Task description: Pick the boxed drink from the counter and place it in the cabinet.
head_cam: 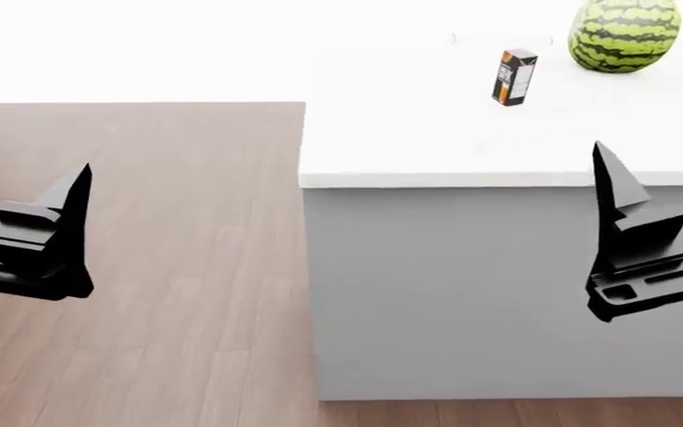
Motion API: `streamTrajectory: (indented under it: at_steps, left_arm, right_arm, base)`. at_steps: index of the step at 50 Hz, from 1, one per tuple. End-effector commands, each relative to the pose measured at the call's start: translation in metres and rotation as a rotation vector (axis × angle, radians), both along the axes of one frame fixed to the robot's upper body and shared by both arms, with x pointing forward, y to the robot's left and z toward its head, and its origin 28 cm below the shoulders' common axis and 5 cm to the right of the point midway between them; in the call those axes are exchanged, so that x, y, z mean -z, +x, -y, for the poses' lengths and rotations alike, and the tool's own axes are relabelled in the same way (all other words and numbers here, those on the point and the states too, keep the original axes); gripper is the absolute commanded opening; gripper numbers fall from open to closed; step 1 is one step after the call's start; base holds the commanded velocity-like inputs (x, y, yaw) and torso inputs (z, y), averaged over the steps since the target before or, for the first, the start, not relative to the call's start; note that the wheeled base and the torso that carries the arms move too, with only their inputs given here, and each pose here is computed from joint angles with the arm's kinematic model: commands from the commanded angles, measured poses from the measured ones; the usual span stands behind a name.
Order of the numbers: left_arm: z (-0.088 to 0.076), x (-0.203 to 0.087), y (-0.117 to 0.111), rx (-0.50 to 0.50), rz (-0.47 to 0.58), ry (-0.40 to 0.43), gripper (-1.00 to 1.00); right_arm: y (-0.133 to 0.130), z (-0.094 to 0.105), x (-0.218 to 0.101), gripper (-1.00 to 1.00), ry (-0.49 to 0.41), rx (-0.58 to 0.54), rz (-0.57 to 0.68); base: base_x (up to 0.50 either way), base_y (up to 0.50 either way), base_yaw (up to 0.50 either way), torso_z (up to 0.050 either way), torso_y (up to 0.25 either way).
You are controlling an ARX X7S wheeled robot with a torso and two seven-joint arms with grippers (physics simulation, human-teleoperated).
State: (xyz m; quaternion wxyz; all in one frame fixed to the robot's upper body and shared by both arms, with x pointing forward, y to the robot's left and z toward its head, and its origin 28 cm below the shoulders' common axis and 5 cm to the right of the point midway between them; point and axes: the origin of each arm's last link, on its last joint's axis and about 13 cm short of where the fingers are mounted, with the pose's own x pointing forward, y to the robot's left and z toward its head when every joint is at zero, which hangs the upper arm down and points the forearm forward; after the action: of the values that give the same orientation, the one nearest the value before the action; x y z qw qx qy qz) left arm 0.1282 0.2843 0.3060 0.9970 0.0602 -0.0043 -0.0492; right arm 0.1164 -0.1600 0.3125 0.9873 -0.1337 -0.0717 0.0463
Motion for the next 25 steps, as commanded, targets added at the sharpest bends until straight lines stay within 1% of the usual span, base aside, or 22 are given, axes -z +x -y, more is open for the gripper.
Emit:
streamTrajectory:
  at_steps: [1,25]
  left_arm:
    - [-0.0002,0.0003,0.0001,0.002,0.001,-0.003,1.0]
    - [0.0019,0.001,-0.0023,0.01,0.003,-0.003,1.0]
  right_arm:
    - [0.001,-0.0009,0.0002,1.0,-0.003,-0.005,-0.002]
    - [0.0001,-0.0004,0.0008,1.0,-0.004,-0.006,0.0]
  base:
    - [-0.46,-0.18,0.0,0.0,0.0]
    - [-0.46,-0.18,0.0,0.0,0.001]
